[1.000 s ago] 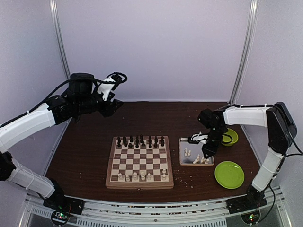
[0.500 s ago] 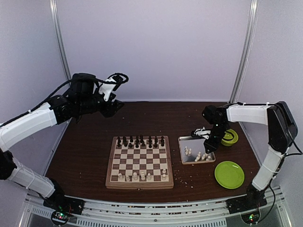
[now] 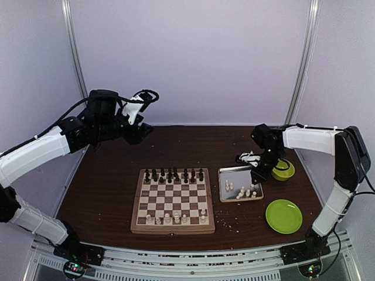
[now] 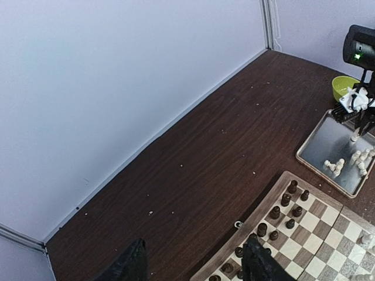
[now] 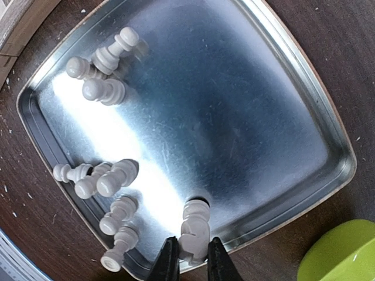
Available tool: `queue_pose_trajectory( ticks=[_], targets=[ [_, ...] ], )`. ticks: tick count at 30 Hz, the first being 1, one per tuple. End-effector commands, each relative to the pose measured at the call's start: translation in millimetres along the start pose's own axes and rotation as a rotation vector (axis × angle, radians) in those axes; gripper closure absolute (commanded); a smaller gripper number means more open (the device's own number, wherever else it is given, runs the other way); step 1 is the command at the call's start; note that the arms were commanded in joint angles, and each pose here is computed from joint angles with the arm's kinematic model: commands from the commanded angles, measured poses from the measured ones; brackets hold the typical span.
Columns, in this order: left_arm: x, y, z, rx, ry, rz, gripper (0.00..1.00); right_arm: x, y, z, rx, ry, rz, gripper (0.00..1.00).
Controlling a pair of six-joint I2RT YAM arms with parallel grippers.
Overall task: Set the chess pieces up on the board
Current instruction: Pick up the knight from the storage box, then place the knight at g1.
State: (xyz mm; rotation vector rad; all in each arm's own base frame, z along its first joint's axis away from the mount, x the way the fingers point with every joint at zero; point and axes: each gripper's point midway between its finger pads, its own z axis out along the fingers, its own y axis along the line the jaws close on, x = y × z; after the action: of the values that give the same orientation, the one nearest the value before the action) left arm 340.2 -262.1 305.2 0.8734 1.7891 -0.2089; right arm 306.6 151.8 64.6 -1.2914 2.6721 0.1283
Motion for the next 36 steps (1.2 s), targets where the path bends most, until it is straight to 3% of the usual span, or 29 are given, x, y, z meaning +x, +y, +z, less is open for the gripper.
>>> queue_pose_trajectory(
  ticks=[1,8,16,22,26,30,36],
  targets=[
    [-20.3,1.8,-5.9,-0.002,-0.059,-0.007,0.43,1.9,3.9,3.5,-0.038,0.018,0.005,0.97],
    [-20.4,1.1,-5.1,0.003,-0.059,-0.005,0.38,12.6,12.3,7.6,-0.077,0.05,-0.004,0.96],
    [-19.4,-0.3,-3.7,0.007,-0.054,-0.005,0.37,2.5,51.2,-9.0,-0.325,0.0,-0.02,0.96],
    [-19.8,-0.9,-4.5,0.009,-0.055,-0.002,0.37,3.1,54.6,-4.8,-0.351,0.001,-0.012,0.96],
    [-20.9,0.6,-6.0,0.002,-0.057,0.0,0.37,-8.6,60.1,-26.4,-0.37,-0.057,-0.031,0.95],
    [-20.9,1.8,-7.0,-0.005,-0.057,0.002,0.36,-27.8,72.9,-54.5,-0.326,-0.113,-0.123,0.95],
    [-21.3,3.6,-7.9,-0.014,-0.058,0.001,0.36,-48.7,120.1,-67.9,-0.221,-0.092,-0.358,0.94]
  ],
)
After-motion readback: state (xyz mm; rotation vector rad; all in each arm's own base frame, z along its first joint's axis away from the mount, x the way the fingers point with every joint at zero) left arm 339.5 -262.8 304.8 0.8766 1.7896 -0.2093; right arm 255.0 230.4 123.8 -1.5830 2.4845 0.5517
